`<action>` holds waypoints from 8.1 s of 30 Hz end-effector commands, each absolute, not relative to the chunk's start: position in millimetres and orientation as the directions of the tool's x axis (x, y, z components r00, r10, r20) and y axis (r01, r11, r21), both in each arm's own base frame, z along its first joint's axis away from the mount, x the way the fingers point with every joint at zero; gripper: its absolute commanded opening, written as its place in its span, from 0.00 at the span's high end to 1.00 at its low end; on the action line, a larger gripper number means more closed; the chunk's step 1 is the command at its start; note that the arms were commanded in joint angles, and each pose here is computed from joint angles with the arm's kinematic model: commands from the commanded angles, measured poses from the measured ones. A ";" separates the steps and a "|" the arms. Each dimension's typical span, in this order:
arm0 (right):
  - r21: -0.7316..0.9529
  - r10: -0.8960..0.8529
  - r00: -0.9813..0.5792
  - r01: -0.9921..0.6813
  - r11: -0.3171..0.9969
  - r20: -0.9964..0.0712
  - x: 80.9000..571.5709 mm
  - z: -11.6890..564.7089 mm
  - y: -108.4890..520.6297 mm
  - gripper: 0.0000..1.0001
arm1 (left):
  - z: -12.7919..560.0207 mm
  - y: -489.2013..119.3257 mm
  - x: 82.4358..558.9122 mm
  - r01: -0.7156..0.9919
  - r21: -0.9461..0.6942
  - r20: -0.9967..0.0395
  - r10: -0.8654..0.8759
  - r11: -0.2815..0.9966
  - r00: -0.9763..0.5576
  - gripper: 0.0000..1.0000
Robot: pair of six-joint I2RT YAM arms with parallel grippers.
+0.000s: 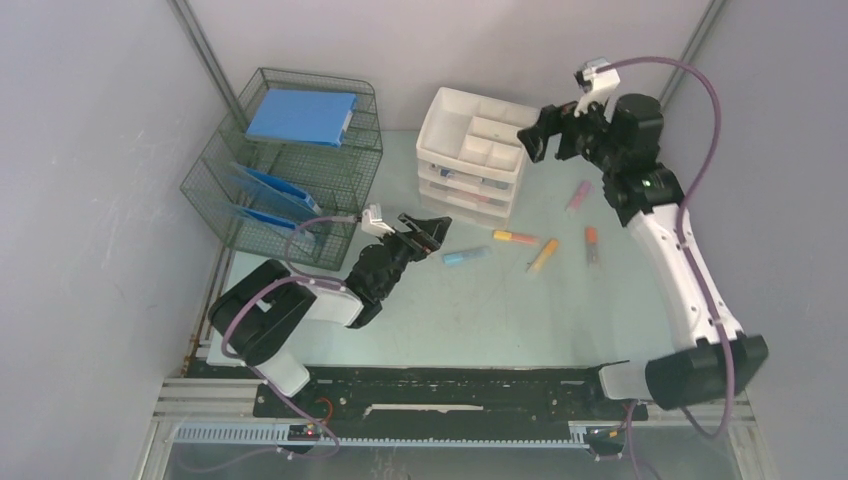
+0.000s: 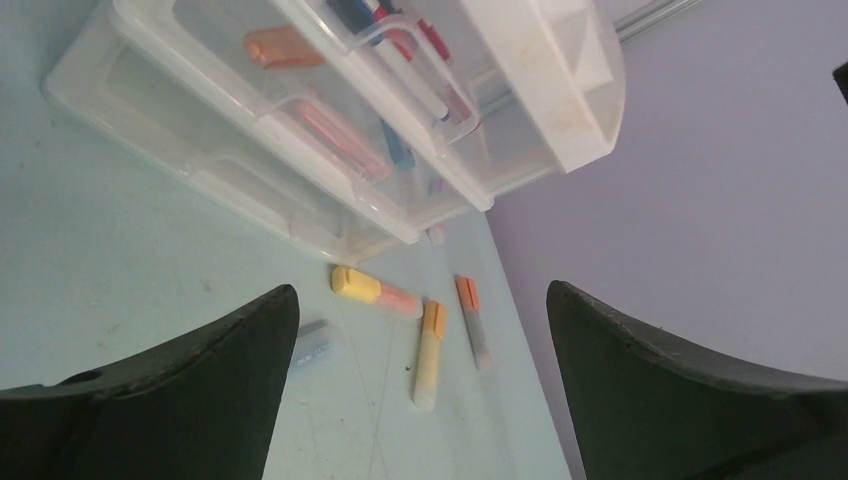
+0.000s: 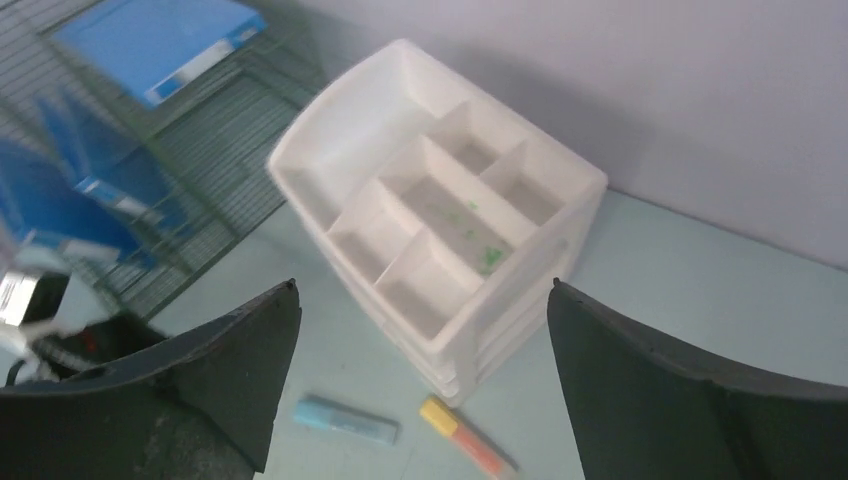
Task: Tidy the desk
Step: Open the drawer in the storage box, then pick up the stationery from the center of the board.
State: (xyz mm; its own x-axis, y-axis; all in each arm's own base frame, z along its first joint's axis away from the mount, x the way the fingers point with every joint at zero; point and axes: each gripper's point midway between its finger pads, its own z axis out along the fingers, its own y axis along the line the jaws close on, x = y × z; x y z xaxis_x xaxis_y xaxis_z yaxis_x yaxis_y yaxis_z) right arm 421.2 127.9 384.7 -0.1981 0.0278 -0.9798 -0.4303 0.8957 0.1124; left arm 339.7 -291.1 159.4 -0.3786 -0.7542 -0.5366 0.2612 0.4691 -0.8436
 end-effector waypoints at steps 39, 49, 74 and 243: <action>0.395 0.321 -0.565 -0.010 0.919 -0.760 470.5 281.2 142.8 1.00 | 130.7 -302.9 395.5 0.069 -0.956 -0.283 -0.838 0.284 -0.468 0.03; 0.582 0.467 -0.620 0.020 0.813 -0.630 466.3 304.9 160.6 1.00 | 142.4 -320.6 396.5 0.122 -0.966 -0.258 -0.847 0.228 -0.464 0.02; 0.625 0.483 -0.657 0.022 0.780 -0.579 456.4 306.0 161.6 1.00 | 180.3 -310.1 421.7 0.325 -0.915 -0.343 -0.886 0.241 -0.310 0.38; -0.531 -0.851 0.263 -0.847 0.022 -0.454 407.6 133.3 233.7 0.67 | 170.2 -193.5 228.5 0.485 -0.531 -0.846 -0.399 0.695 -0.355 0.00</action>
State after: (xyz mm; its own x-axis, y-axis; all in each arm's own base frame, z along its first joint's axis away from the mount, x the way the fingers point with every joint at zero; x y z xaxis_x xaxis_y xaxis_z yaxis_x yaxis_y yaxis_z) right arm 373.8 225.6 137.3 0.1475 -0.7999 -0.5817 -0.9269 0.0934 -0.3635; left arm 227.2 -195.0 162.1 -0.3856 -0.3745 -0.8432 0.4723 0.7050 -0.5291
